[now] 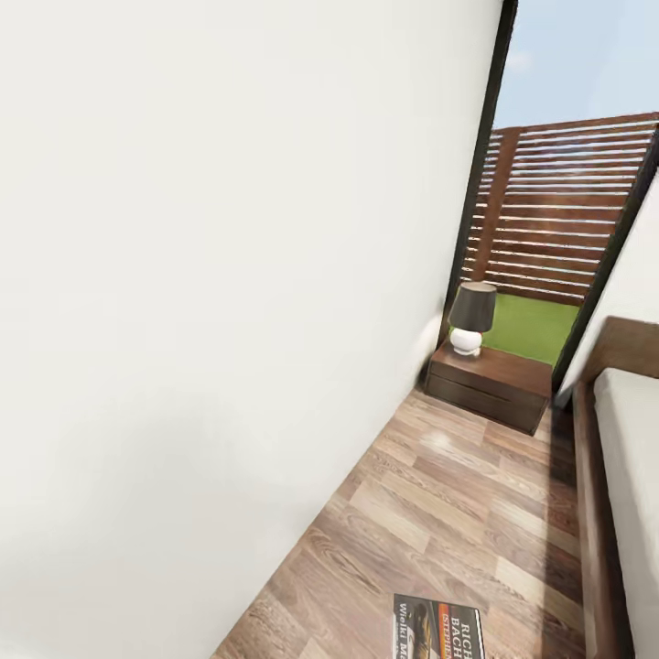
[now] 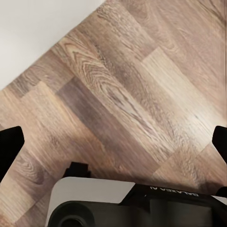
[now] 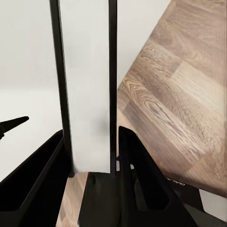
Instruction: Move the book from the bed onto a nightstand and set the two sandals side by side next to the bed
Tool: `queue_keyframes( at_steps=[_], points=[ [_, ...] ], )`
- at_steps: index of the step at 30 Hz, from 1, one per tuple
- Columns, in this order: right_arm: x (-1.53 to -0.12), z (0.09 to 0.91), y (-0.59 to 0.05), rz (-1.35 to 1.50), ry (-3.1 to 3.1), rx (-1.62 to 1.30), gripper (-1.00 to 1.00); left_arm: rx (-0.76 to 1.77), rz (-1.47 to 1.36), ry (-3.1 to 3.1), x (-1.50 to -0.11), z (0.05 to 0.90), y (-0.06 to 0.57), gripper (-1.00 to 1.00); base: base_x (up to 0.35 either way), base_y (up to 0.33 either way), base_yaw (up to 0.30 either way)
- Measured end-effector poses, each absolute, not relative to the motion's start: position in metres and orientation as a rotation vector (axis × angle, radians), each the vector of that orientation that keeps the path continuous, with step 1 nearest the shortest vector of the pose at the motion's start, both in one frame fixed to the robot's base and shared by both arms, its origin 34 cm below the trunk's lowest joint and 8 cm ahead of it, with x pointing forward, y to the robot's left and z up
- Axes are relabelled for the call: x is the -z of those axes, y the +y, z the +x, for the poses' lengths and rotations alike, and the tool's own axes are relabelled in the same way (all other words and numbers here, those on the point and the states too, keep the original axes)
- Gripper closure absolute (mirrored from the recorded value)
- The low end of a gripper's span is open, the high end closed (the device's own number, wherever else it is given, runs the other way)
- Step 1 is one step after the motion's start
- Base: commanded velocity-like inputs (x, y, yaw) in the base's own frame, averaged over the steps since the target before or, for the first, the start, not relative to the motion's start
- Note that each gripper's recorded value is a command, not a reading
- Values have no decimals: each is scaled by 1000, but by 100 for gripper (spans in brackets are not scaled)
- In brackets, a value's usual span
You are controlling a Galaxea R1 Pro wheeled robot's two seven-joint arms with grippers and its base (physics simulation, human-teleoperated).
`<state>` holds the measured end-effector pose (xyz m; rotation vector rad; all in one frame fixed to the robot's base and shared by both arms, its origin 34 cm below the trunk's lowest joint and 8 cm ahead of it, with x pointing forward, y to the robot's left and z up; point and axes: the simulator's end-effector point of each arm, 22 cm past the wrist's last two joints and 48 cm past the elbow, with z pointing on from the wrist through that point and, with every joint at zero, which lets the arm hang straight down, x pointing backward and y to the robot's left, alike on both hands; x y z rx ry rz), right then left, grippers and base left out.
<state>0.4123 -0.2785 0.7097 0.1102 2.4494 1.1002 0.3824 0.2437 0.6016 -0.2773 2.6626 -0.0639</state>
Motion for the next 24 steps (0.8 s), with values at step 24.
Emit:
queue_keyframes(
  at_steps=[24],
  points=[
    [-713, 414, -278, 105, 2441, -1099, 100, 94, -268, 2651, -605, 387, 230, -100, 92, 0, -249]
  ],
)
